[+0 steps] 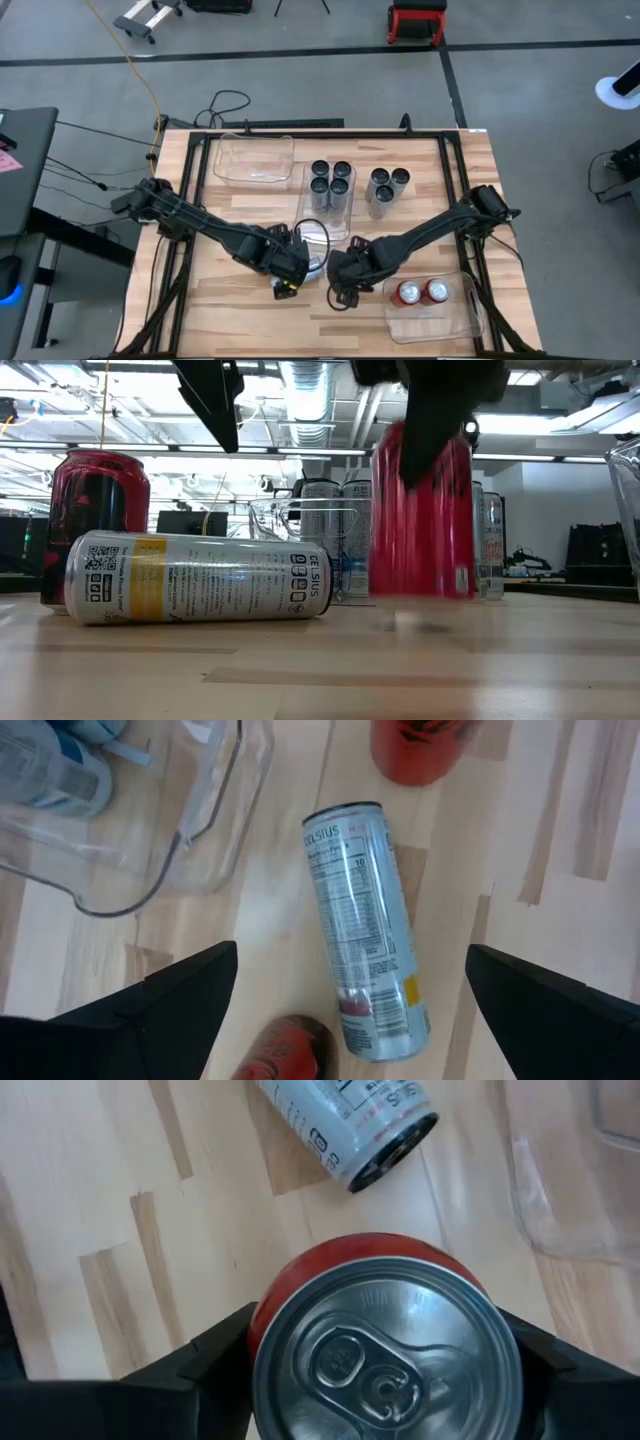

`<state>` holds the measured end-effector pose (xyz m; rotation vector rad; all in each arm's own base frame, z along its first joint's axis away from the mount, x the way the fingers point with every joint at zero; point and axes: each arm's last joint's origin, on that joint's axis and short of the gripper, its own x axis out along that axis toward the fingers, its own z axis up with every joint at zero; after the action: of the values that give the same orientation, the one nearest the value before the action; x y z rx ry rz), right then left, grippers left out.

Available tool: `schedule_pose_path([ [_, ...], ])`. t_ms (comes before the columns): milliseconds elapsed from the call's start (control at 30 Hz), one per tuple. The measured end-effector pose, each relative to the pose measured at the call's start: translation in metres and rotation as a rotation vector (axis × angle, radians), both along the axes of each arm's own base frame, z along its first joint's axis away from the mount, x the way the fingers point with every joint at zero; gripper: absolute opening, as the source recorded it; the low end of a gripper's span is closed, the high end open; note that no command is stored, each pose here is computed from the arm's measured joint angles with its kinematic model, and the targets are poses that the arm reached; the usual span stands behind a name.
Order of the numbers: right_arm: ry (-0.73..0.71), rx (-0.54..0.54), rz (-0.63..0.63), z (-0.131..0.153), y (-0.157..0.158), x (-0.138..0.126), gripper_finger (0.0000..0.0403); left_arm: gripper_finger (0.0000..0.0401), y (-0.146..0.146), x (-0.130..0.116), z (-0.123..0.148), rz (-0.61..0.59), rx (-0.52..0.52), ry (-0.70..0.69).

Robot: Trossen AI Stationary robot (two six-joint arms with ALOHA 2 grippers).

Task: Sort soda cans
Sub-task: Put the red soda can into the bottom transparent bin

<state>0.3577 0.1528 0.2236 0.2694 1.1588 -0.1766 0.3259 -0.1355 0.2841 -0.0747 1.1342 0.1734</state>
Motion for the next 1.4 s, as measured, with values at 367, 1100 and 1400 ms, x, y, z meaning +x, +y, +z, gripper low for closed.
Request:
schedule_pose_path([
  [367,-0.186,0.121,-0.057,0.08,0.016,-0.054,0.0297,0.0371,0.0,0.005,0.002,0.015,0.023,-0.061],
  [1100,-0.036,0.272,-0.04,0.117,0.082,-0.189,0.0297,0.037,0.021,0.024,0.008,0.039,0.004,-0.176],
  [1400,0.013,0.073,-0.087,0.065,0.118,-0.181,0.0297,0.037,0.032,0.028,0.008,0.051,0.016,-0.175],
])
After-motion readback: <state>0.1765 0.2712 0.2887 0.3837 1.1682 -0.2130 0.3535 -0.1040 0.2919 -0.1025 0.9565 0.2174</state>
